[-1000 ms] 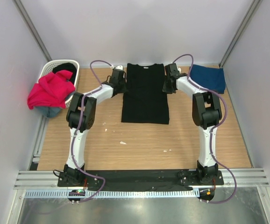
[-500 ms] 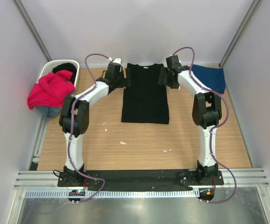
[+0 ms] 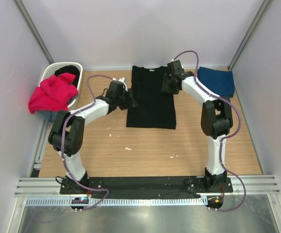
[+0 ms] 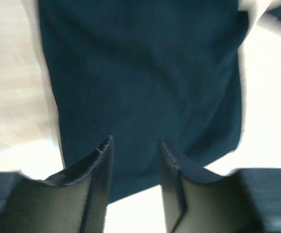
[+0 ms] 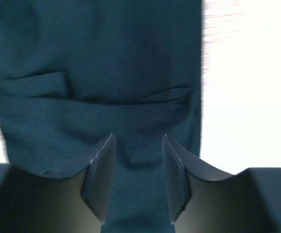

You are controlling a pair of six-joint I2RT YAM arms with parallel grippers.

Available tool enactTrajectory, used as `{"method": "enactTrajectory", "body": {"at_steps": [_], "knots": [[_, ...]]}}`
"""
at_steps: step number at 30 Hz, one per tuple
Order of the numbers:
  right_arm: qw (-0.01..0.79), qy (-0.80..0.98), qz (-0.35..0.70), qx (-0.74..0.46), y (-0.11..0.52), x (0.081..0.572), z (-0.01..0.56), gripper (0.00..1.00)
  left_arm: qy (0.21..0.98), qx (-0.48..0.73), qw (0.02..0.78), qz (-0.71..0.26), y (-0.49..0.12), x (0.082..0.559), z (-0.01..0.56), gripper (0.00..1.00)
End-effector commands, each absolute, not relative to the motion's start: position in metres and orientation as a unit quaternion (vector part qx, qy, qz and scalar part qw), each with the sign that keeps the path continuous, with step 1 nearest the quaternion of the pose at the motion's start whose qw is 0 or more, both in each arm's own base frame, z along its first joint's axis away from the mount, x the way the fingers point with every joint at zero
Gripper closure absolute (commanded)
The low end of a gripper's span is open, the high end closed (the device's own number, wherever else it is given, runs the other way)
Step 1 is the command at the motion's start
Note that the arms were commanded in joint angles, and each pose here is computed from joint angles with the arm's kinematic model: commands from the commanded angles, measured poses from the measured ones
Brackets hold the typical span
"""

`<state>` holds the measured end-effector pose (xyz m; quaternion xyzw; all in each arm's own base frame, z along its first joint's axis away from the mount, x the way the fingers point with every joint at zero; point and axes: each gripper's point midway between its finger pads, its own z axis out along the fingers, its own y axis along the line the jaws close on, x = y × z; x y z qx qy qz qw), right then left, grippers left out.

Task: Fold and stack the t-shirts
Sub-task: Fold the tshirt

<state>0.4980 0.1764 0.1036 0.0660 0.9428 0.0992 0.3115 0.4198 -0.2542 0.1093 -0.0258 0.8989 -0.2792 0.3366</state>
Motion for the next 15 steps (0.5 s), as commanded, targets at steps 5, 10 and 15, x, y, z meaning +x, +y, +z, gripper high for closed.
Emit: {"method": "enactTrajectory", "body": {"at_steps": [5, 10, 15], "knots": [[0.311, 0.946, 0.044, 0.085, 0.155, 0.512, 0.079, 0.53, 0.909, -0.015, 0.278, -0.311, -0.279, 0.386, 0.076, 0.70], [0.284, 0.955, 0.025, 0.084, 0.151, 0.508, 0.059, 0.58, 0.921, -0.028, 0.251, -0.298, -0.273, 0.370, 0.052, 0.73], [0.296, 0.951, 0.003, 0.094, 0.139, 0.509, 0.060, 0.73, 0.929, -0.031, 0.235, -0.284, -0.268, 0.359, 0.036, 0.75]]}}
